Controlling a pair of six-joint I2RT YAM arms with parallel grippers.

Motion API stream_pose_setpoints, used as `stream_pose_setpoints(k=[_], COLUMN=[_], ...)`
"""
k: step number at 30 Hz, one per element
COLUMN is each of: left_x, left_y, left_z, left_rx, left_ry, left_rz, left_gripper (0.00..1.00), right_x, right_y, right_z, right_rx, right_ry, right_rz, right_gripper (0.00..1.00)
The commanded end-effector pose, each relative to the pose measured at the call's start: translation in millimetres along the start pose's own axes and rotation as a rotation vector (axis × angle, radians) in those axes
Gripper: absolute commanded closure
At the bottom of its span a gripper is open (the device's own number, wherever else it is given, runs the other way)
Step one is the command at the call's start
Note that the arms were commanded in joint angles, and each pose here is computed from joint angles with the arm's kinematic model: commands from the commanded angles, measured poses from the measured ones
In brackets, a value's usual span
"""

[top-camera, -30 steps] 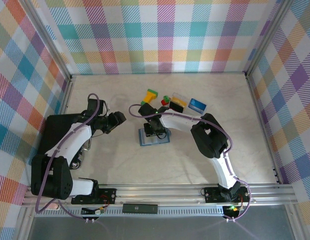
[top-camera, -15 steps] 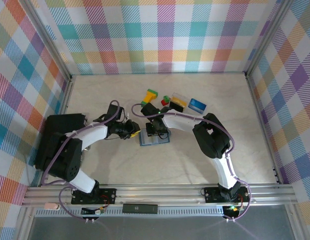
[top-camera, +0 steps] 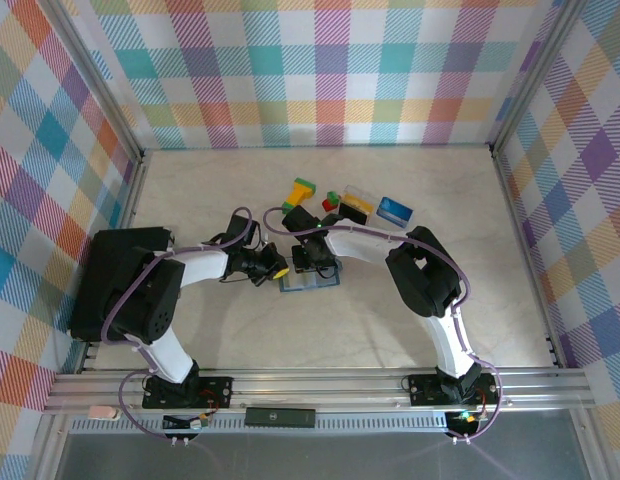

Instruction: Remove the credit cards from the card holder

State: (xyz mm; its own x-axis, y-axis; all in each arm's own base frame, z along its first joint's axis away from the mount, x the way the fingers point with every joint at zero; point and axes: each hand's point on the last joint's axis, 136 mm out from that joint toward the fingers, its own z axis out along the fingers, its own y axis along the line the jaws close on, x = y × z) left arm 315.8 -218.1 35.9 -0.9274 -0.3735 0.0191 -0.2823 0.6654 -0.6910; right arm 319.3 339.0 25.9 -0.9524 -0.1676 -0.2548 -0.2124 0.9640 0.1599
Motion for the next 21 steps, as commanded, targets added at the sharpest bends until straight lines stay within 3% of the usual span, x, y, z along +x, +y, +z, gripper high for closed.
stream_pose_setpoints(k=[1, 8, 15, 21], left_x=[7, 12, 11, 13], left_y=[15, 46, 40, 18], left_z=[5, 6, 9, 7], left_rx=[-0.056, -0.193, -0.167, -0.100], left_ry=[0.014, 0.024, 0.033, 0.059], left_rz=[-0.012, -0.018, -0.006, 0.023], left_gripper=[0.97, 0.98, 0.98, 0.95], right_x=[19, 3, -2, -18], right_y=[-26, -44, -75, -82], right_z=[6, -17, -37, -76], right_rx=[0.084, 0.192, 0.314, 0.262], right_ry=[0.070, -0.017, -0.078, -0.190], right_rz=[0.025, 0.000, 0.041, 0.095], right_gripper=[0.65, 0.60, 0.58, 0.57])
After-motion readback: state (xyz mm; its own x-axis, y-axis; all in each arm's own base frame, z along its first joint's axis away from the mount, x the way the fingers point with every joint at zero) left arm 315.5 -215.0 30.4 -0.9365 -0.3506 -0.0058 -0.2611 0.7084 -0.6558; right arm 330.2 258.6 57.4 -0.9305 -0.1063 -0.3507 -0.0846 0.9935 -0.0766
